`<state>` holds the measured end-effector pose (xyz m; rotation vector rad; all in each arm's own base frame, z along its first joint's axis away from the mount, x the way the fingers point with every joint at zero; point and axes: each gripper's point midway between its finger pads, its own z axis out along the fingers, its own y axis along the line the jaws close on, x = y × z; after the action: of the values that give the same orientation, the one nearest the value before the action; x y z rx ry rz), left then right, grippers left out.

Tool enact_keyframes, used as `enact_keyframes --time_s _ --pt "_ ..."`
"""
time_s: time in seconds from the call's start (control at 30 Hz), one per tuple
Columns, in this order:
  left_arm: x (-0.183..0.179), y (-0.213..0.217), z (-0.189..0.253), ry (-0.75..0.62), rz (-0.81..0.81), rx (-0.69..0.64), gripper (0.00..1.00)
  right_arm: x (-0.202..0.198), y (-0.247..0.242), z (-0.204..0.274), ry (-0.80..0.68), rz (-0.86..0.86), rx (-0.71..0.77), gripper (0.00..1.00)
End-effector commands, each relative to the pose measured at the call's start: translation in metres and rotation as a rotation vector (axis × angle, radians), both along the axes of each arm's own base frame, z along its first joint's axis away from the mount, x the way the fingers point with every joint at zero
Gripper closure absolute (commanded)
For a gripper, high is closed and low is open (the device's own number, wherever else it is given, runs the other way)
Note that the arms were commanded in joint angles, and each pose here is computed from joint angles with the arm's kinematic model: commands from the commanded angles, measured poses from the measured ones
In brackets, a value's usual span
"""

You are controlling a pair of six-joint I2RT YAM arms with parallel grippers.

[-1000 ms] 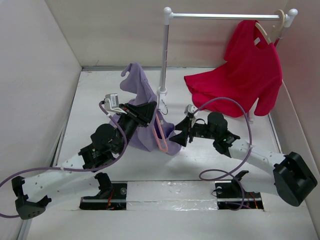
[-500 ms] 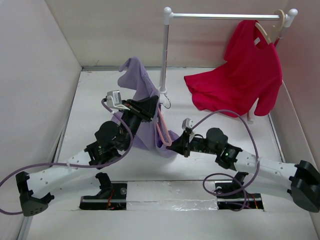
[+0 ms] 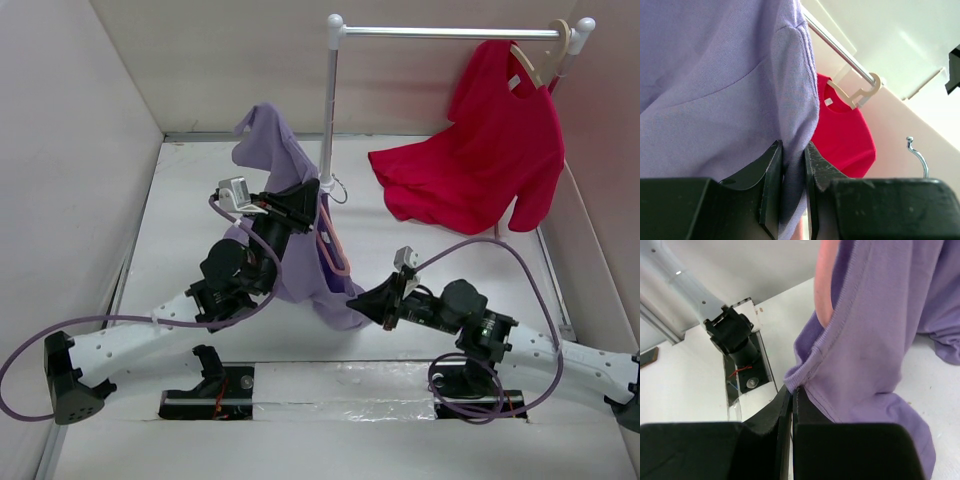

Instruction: Place the t-shirt on the hanger

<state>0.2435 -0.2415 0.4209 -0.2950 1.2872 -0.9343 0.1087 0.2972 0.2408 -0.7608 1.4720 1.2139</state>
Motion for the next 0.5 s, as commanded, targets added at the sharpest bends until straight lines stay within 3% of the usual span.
enact_keyframes --time_s 0.0,0.23,0.33,0.47 --pt "-0.003 0.009 0.029 -0.079 0.017 -0.086 1.0 0.0 -0.004 0.011 0.057 -0.035 0.014 1.0" --pt "0.0 0.0 0.0 -0.038 0.0 -0.034 1.0 0.005 -0.015 0.067 0.045 -0.093 0.082 1.0" --pt "-0.002 0.002 -0.008 -0.029 -0.009 -0.041 1.0 0.01 -0.017 0.079 0.027 -0.122 0.045 1.0" --pt "-0.001 0.0 -0.013 -0.02 -0.005 -0.034 1.0 0.002 -0.006 0.118 0.014 -0.052 0.111 1.0"
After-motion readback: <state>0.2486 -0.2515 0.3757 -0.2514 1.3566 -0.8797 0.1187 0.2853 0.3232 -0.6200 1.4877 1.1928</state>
